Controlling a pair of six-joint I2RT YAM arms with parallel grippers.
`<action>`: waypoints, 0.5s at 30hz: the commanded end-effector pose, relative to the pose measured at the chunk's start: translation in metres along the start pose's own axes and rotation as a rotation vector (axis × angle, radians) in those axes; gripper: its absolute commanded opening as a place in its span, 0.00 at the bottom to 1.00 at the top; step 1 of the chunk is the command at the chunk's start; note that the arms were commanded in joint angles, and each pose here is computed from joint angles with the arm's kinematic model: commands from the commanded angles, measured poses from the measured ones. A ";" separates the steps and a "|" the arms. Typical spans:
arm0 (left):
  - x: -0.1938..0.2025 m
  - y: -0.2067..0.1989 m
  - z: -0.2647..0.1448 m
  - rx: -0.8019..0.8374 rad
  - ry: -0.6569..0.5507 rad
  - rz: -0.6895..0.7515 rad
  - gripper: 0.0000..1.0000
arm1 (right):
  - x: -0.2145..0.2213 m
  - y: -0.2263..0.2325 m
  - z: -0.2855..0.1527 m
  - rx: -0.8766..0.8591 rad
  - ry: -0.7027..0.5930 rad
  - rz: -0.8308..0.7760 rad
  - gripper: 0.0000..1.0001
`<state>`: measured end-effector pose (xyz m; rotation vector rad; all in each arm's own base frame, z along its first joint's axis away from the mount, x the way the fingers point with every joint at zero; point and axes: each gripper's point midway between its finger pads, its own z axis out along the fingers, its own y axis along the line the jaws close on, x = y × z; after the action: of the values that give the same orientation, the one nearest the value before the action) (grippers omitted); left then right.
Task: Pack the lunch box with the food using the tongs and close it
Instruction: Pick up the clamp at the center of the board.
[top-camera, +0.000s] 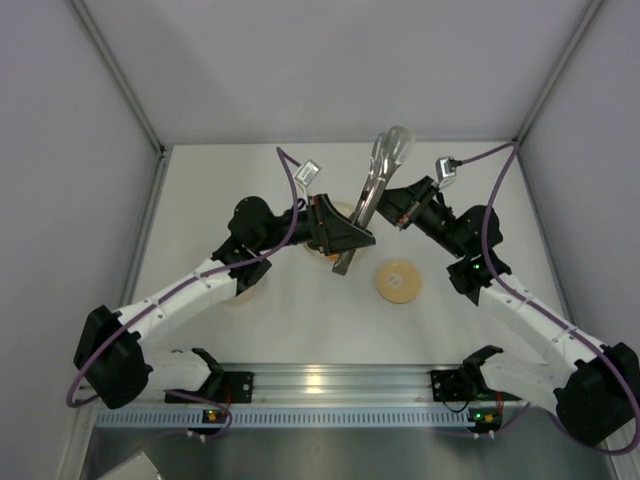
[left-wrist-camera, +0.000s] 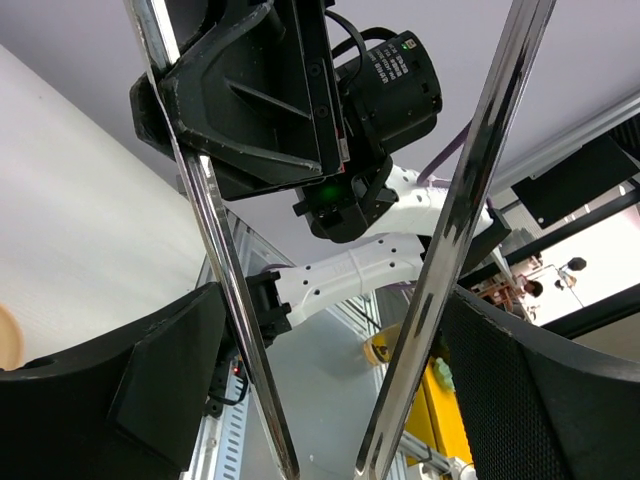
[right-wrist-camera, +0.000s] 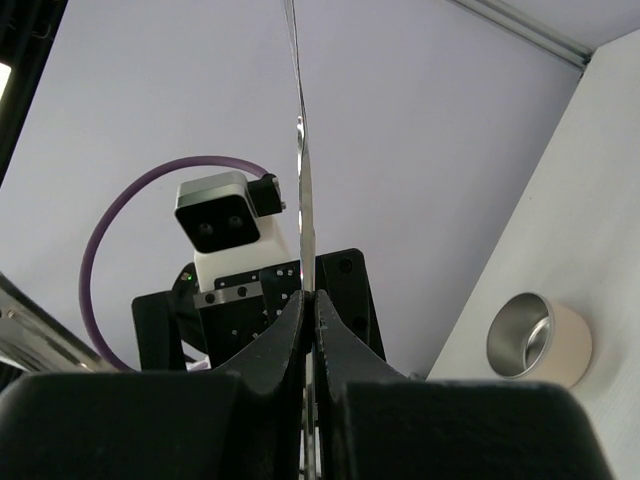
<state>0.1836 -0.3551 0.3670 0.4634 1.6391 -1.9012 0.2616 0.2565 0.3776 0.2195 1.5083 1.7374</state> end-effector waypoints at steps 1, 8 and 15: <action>-0.010 -0.030 -0.003 0.081 -0.047 0.068 0.90 | 0.003 0.030 0.002 -0.122 -0.003 -0.037 0.00; -0.009 -0.030 -0.004 0.072 -0.053 0.069 0.86 | -0.001 0.033 0.003 -0.138 -0.024 -0.030 0.00; -0.011 -0.031 -0.007 0.043 -0.070 0.096 0.80 | 0.001 0.027 0.002 -0.129 -0.028 -0.019 0.00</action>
<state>0.1783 -0.3510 0.3778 0.4530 1.6013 -1.8891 0.2613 0.2589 0.3827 0.2130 1.4716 1.7624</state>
